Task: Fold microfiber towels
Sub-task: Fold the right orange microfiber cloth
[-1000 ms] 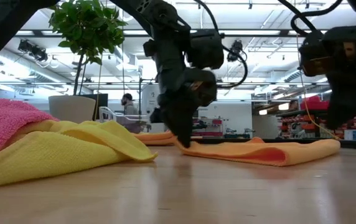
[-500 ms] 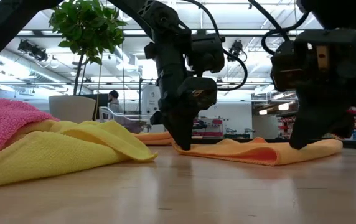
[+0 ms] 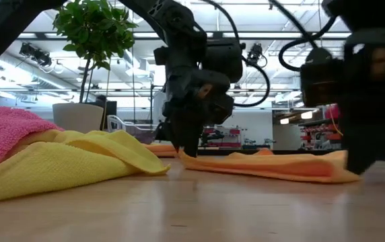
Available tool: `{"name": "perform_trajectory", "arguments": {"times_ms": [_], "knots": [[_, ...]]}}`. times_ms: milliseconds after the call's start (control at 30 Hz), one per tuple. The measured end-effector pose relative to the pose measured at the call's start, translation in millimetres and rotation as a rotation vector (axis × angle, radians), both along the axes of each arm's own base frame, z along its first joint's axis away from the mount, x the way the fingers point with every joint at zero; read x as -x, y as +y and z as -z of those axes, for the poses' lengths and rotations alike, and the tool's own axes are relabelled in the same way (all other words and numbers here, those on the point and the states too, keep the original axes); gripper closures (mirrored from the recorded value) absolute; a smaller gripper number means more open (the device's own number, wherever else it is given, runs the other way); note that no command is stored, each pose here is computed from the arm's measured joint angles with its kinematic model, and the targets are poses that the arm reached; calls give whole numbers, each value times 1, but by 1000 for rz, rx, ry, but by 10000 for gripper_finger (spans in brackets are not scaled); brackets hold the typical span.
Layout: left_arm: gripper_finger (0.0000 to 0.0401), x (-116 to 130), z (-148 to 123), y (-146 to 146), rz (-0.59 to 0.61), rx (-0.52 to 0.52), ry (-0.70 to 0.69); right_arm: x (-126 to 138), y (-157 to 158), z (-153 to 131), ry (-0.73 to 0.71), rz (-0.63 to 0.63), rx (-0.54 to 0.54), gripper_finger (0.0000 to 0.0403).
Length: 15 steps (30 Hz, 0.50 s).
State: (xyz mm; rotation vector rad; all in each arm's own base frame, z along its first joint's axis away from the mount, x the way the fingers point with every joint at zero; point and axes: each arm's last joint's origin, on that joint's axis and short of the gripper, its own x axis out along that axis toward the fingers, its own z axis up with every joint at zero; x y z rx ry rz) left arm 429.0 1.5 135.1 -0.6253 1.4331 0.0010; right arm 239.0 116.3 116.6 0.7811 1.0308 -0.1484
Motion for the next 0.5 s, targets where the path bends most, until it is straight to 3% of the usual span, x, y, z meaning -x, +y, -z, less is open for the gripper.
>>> {"name": "perform_trajectory", "arguments": {"times_ms": [267,500], "knots": [[276,-6,-5,-26,59,24,-54,17,-17,-41,-42,-71,21,401],[247,-18,-56,12,-1,-58,-216,54,-54,-65,71,64,147,401]]}}
